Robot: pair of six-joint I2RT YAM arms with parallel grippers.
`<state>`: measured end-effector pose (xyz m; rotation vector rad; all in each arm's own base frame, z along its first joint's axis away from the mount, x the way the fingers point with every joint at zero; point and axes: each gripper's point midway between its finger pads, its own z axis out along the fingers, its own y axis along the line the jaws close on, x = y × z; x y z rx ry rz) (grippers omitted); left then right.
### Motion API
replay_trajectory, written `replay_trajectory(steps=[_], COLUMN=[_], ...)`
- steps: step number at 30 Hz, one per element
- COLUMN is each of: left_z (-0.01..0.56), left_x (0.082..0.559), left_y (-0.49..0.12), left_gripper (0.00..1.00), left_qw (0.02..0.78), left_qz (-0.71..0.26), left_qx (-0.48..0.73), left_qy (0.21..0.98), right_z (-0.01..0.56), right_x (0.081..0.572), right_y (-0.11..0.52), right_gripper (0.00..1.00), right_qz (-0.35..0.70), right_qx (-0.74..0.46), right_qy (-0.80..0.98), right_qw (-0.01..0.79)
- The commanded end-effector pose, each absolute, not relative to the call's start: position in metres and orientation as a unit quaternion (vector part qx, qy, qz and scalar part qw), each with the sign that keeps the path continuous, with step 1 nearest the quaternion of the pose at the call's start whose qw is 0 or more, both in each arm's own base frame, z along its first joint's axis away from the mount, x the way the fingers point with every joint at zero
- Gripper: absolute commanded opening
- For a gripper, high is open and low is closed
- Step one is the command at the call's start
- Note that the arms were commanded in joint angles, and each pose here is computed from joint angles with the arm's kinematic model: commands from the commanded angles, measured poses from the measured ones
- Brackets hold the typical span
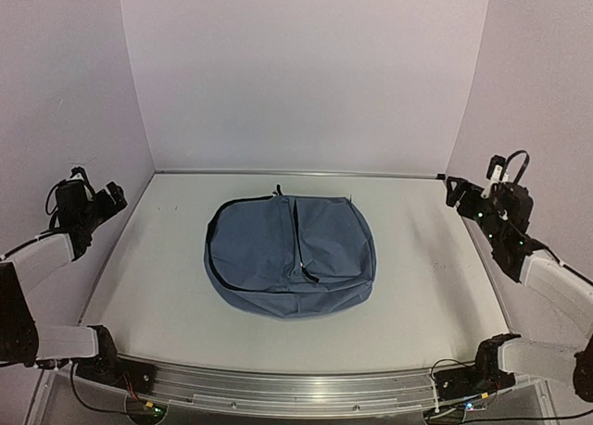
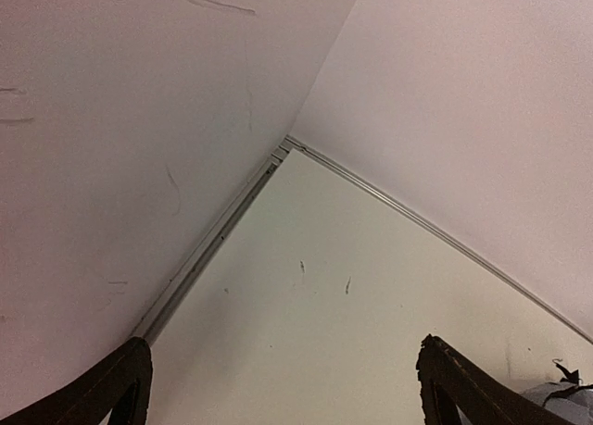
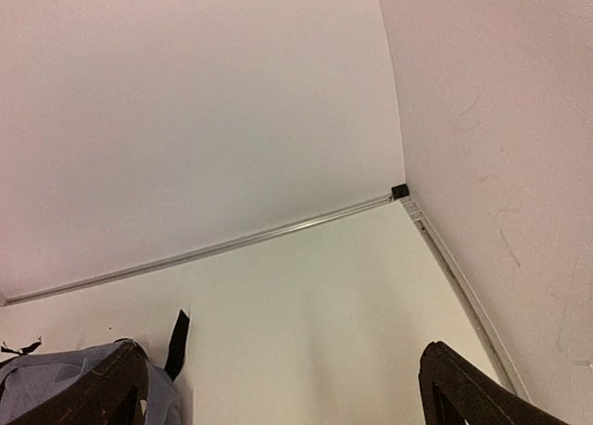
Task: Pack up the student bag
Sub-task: Reset both arms
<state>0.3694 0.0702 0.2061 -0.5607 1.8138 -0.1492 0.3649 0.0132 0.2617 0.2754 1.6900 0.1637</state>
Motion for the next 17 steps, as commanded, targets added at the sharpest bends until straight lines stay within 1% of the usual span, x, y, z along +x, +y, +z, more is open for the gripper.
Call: replay_trajectory(steps=[1, 8, 17], left_z=[0.218, 0.195, 0.197], left_x=[0.357, 0.337, 0.335], left_y=[0.087, 0.083, 0.082], left_gripper=[1.00, 1.00, 1.00], left_qw=[0.636, 0.637, 0.637], left_qz=[-0.007, -0.005, -0.002], left_qx=[-0.239, -0.236, -0.228], left_qy=[0.733, 0.734, 0.737], right_z=[0.282, 0.257, 0.251], right_x=[0.347, 0.324, 0.324], right_y=[0.000, -0.007, -0.005], right_gripper=[0.98, 0.98, 0.98], right_qz=[0.043, 0.036, 0.037], right_qx=[0.122, 0.126, 0.120], right_qy=[0.668, 0.645, 0.649], right_qw=[0.733, 0.753, 0.750])
